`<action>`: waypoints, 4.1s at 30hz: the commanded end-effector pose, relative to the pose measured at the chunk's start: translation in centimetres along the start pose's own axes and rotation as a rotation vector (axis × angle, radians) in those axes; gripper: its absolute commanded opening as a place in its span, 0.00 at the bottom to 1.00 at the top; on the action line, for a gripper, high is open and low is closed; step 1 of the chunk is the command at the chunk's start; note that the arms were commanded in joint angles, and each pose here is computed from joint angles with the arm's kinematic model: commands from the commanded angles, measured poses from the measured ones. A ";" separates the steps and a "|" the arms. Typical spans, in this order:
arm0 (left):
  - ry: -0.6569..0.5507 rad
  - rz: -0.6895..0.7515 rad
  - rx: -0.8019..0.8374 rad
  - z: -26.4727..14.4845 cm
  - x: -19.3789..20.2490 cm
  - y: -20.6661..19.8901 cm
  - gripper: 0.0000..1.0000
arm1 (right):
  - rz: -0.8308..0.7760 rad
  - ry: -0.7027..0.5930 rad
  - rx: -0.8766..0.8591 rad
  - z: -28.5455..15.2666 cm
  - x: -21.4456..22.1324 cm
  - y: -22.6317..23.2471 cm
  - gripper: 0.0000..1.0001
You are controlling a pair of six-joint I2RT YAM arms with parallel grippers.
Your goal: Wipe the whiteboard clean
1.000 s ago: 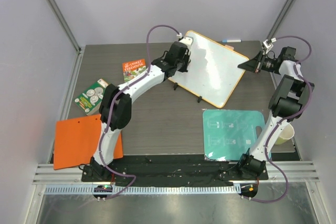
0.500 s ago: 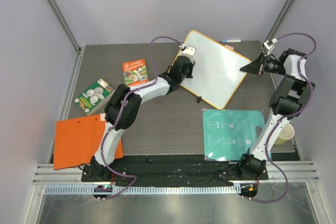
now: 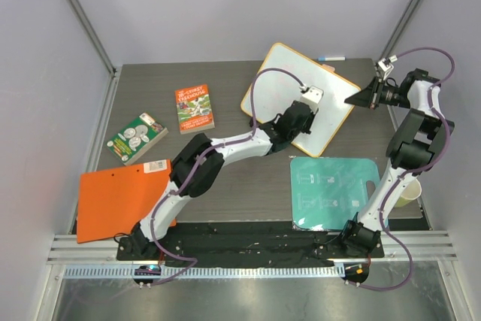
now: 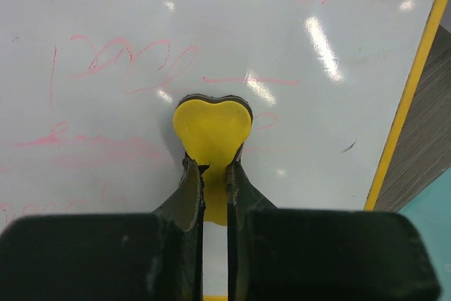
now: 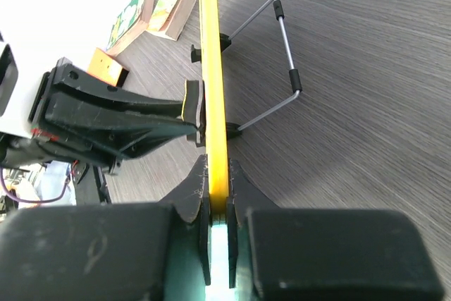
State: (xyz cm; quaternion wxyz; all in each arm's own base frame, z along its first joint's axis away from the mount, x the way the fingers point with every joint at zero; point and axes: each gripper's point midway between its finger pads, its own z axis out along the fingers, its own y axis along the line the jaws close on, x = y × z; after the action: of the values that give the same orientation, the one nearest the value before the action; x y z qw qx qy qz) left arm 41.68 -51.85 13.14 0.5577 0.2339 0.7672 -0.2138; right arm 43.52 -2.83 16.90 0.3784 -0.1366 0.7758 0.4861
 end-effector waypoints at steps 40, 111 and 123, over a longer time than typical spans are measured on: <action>0.111 -0.135 -0.197 -1.1 4.8 5.2 0.00 | -0.242 0.139 0.122 0.9 1.3 -1.8 0.01; 0.045 -0.044 -0.225 2.7 0.2 1.0 0.00 | -0.245 0.164 0.132 0.5 1.7 -1.4 0.01; 0.105 -0.120 -0.471 0.9 2.2 15.5 0.00 | -0.252 0.161 0.128 0.5 1.5 -1.1 0.01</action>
State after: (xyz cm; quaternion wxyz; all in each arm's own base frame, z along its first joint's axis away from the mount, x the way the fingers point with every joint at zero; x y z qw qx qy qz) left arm 46.75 -48.44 14.48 0.5642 0.1152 0.8043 -0.1465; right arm 42.97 -2.36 16.74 0.3679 -0.1397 0.7865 0.4760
